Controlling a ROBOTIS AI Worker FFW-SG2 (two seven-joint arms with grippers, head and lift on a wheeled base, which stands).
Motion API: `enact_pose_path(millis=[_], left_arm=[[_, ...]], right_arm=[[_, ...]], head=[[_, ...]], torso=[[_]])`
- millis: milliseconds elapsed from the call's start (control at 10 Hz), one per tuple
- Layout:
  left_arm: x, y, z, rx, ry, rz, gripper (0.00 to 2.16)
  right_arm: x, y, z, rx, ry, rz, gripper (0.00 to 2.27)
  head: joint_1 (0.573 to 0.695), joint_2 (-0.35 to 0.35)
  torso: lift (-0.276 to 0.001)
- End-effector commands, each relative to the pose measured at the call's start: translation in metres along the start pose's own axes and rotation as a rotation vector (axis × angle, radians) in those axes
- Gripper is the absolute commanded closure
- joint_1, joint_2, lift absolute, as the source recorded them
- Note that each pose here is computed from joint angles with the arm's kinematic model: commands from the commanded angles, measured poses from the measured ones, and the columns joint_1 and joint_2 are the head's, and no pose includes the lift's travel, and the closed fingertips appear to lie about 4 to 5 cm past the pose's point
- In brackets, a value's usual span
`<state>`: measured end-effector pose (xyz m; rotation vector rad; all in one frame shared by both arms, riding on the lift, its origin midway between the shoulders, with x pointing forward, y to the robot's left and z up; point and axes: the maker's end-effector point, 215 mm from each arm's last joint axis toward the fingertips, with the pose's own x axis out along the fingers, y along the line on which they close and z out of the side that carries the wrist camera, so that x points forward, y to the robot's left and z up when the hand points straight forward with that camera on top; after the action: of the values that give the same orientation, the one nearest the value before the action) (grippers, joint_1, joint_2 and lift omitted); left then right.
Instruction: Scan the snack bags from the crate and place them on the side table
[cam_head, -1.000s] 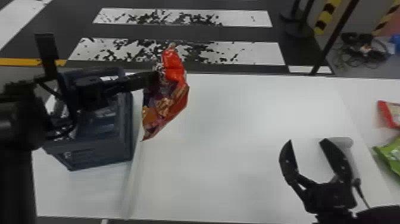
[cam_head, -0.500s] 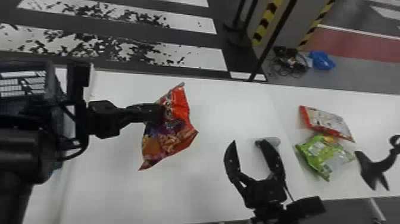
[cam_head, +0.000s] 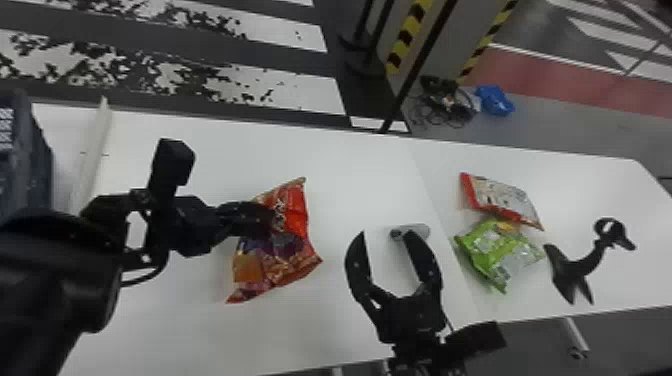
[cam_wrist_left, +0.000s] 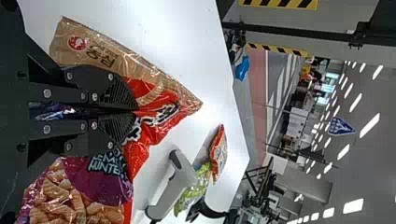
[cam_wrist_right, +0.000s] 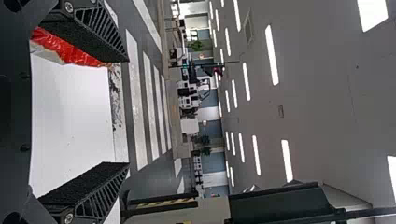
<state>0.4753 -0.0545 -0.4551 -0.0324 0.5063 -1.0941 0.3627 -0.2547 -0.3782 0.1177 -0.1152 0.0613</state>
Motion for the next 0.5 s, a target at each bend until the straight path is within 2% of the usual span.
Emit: enact_pose_path(millis=[0, 400], left_arm=[[0.010, -0.009, -0.003, 0.009, 0.007, 0.000, 0.00], [-0.006, -0.011, 0.027, 0.014, -0.114, 0.079, 0.02]], right_arm=[[0.000, 0.000, -0.001, 0.004, 0.000, -0.001, 0.08], [-0.001, 0.000, 0.000, 0.004, -0.001, -0.001, 0.08]], head=[[0.695, -0.350], [0.695, -0.350]], torso=[[-0.095], [-0.095]])
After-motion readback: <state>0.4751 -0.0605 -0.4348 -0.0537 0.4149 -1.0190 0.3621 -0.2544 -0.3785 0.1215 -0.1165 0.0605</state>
